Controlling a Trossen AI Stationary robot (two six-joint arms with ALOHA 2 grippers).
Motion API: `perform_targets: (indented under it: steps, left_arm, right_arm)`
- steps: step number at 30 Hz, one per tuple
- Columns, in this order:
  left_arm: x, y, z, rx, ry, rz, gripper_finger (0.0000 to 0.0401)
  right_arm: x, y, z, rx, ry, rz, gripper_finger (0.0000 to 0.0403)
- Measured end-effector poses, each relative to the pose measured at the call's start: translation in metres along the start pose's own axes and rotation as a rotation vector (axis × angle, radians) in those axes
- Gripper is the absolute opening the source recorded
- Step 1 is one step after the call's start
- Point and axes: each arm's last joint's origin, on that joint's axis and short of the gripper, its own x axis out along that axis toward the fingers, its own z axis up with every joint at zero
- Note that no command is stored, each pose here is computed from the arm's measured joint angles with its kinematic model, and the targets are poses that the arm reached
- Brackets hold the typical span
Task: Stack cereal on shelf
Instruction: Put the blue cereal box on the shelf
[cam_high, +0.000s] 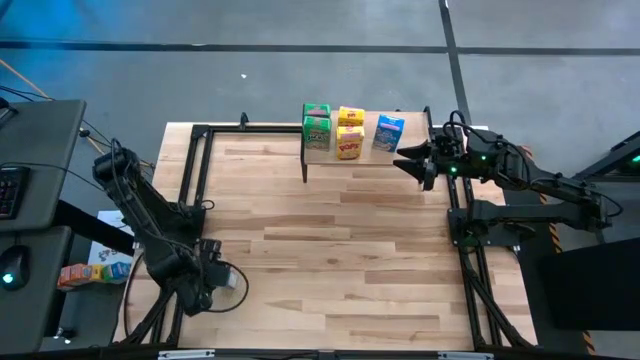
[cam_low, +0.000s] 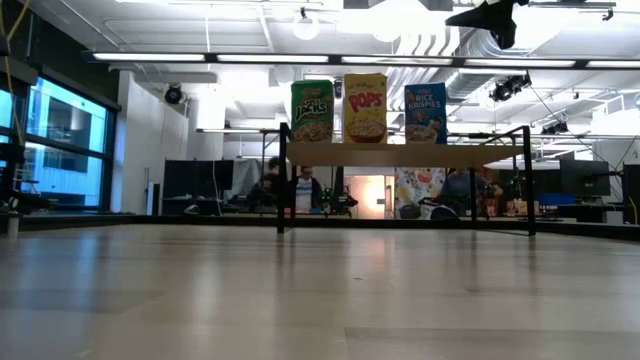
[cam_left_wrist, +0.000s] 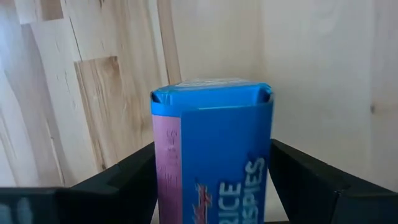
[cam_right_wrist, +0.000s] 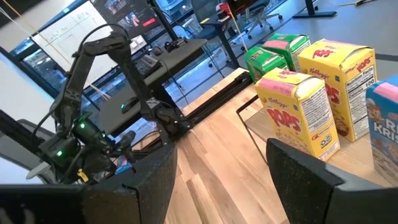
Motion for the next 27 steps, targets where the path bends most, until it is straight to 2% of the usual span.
perform_targets:
  steps: [5,11,18,22,27]
  left_arm:
    - [0.008,-0.003,0.002,0.004,0.025,0.029,0.025]
    - [0.009,-0.003,0.002,0.002,0.03,0.033,0.0195]
    - [0.003,0.007,0.008,-0.051,0.01,0.012,0.0139]
    - [-0.009,0.019,0.015,-0.094,-0.031,-0.024,0.0129]
    - [-0.044,0.041,0.041,-0.123,-0.157,-0.094,0.0129]
  right_arm:
    - [0.0,0.0,0.0,-0.001,-0.002,-0.005,0.024]
    - [0.0,0.0,0.0,-0.001,-0.002,-0.005,0.024]
    - [0.0,0.0,0.0,0.0,-0.002,-0.004,0.024]
    - [0.0,0.0,0.0,0.0,-0.002,-0.005,0.024]
    - [0.0,0.0,0.0,0.028,-0.002,-0.004,0.024]
